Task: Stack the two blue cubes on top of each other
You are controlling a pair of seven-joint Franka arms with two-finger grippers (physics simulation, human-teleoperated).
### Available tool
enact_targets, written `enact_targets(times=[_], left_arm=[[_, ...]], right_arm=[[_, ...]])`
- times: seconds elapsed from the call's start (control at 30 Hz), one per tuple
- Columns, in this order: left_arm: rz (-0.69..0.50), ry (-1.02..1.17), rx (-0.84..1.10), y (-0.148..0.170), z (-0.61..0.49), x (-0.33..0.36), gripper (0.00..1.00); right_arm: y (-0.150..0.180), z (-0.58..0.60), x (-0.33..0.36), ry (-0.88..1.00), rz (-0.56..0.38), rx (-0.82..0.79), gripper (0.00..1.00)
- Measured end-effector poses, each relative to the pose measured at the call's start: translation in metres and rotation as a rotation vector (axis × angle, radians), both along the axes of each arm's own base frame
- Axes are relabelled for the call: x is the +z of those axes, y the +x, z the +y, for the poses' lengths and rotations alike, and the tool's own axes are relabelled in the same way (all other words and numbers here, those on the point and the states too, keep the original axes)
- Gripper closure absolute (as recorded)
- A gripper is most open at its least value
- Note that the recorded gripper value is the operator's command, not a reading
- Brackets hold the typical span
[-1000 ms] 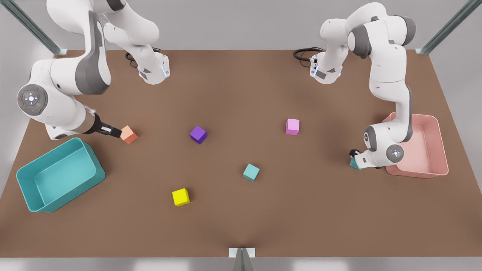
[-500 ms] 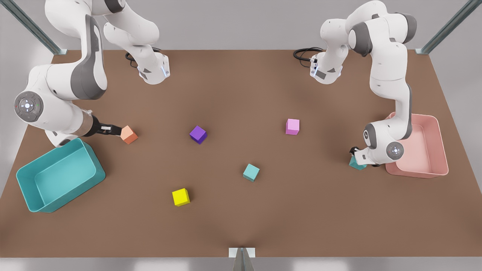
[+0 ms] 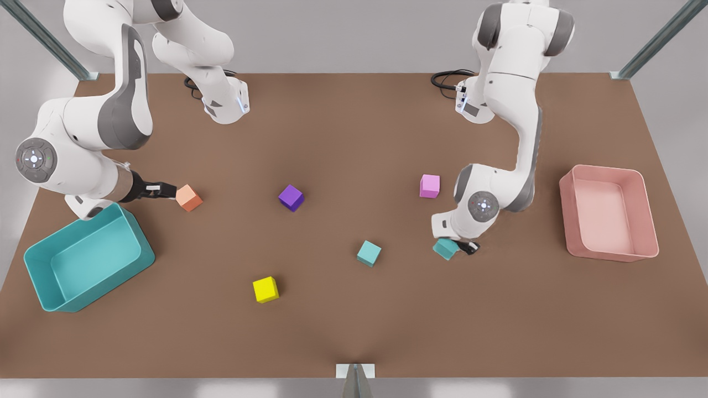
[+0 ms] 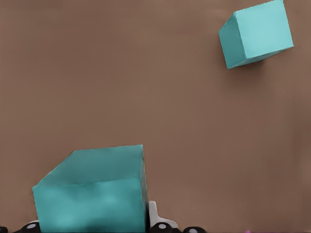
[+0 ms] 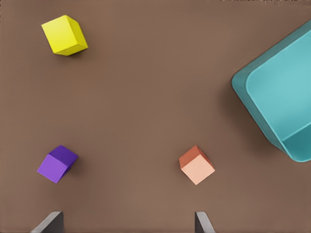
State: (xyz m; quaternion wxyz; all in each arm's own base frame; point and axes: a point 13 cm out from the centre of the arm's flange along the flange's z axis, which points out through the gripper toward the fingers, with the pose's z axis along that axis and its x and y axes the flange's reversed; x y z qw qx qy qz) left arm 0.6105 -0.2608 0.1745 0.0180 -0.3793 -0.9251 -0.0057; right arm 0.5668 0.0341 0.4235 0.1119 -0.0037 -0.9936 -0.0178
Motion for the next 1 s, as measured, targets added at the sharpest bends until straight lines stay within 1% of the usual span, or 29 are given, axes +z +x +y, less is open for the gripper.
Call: enact_targets(times=[0.07, 0.13, 0.23, 0.4, 0.57, 0.63, 0.83, 1.0], left_arm=[[0.001, -0.02, 0.024, -0.009, -0.086, 0.0, 0.46], [-0.002, -0.035, 0.082, -0.01, -0.144, -0.007, 0.46], [0.005, -0.048, 0.221, -0.005, -0.182, -0.02, 0.46], [0.03, -0.04, 0.452, -0.002, -0.191, -0.03, 0.46], [0.075, -0.018, 0.624, -0.015, -0.194, -0.042, 0.45], [0.093, -0.009, 0.674, -0.021, -0.198, -0.047, 0.45], [0.104, 0.008, 0.799, -0.025, -0.204, -0.055, 0.45], [0.092, 0.0, 0.875, -0.018, -0.21, -0.054, 0.45]], right_arm=[[0.003, -0.001, 0.001, 0.0, -0.008, 0.007, 0.0], [0.004, -0.002, 0.003, -0.001, -0.016, 0.014, 0.0], [0.005, -0.002, 0.003, 0.0, -0.019, 0.024, 0.0], [0.006, -0.002, 0.001, 0.005, -0.019, 0.037, 0.0], [0.007, -0.002, -0.002, 0.009, -0.016, 0.046, 0.0], [0.008, -0.002, -0.003, 0.01, -0.015, 0.049, 0.0], [0.009, -0.004, -0.006, 0.014, -0.013, 0.052, 0.0], [0.009, -0.003, -0.006, 0.016, -0.015, 0.057, 0.0]])
